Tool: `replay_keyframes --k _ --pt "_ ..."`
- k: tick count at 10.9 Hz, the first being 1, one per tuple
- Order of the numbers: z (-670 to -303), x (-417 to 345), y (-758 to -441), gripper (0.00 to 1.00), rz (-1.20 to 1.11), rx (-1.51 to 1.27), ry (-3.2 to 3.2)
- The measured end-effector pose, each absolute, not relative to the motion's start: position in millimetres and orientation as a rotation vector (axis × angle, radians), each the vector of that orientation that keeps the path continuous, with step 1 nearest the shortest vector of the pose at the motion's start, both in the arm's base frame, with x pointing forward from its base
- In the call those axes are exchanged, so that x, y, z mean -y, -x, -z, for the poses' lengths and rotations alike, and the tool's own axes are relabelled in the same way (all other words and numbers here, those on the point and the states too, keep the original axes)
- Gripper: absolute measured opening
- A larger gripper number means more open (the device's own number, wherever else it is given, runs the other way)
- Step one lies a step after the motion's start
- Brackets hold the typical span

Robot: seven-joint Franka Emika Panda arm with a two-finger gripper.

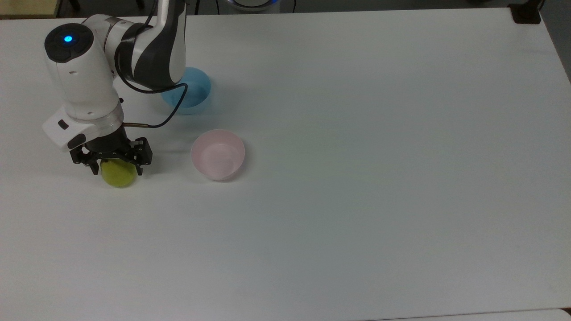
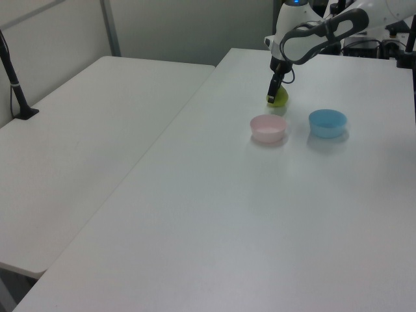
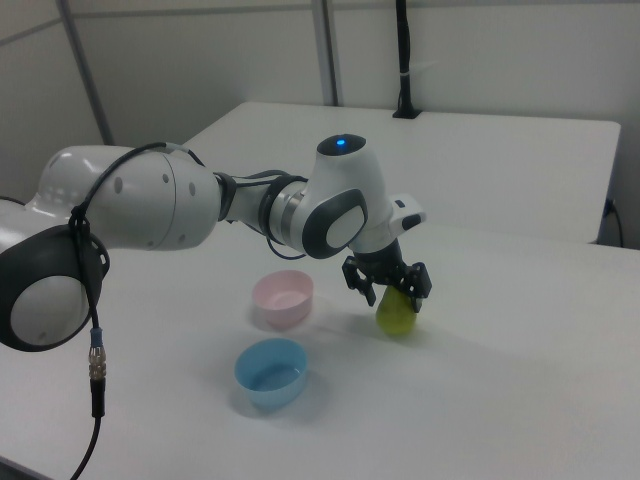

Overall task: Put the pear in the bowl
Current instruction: 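Lower the gripper around the pear and close on it, then lift the pear and carry it over the pink bowl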

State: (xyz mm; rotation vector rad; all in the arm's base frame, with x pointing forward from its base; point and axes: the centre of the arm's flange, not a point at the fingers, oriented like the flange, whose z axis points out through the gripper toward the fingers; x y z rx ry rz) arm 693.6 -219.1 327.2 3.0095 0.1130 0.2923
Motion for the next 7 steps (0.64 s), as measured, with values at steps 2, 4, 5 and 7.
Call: replay_keyframes --k 2,4,5,7 --pt "-326.6 219.4 -693.5 0.85 -0.284 -0.127 -2.998" --pt "-328.2 219.4 -693.9 0.68 -0.287 -0.129 -2.996" --pt "-328.2 219.5 -693.8 0.68 -0.287 -0.128 -2.996" --pt "-333.4 220.4 -693.9 0.68 -0.297 -0.126 -2.992"
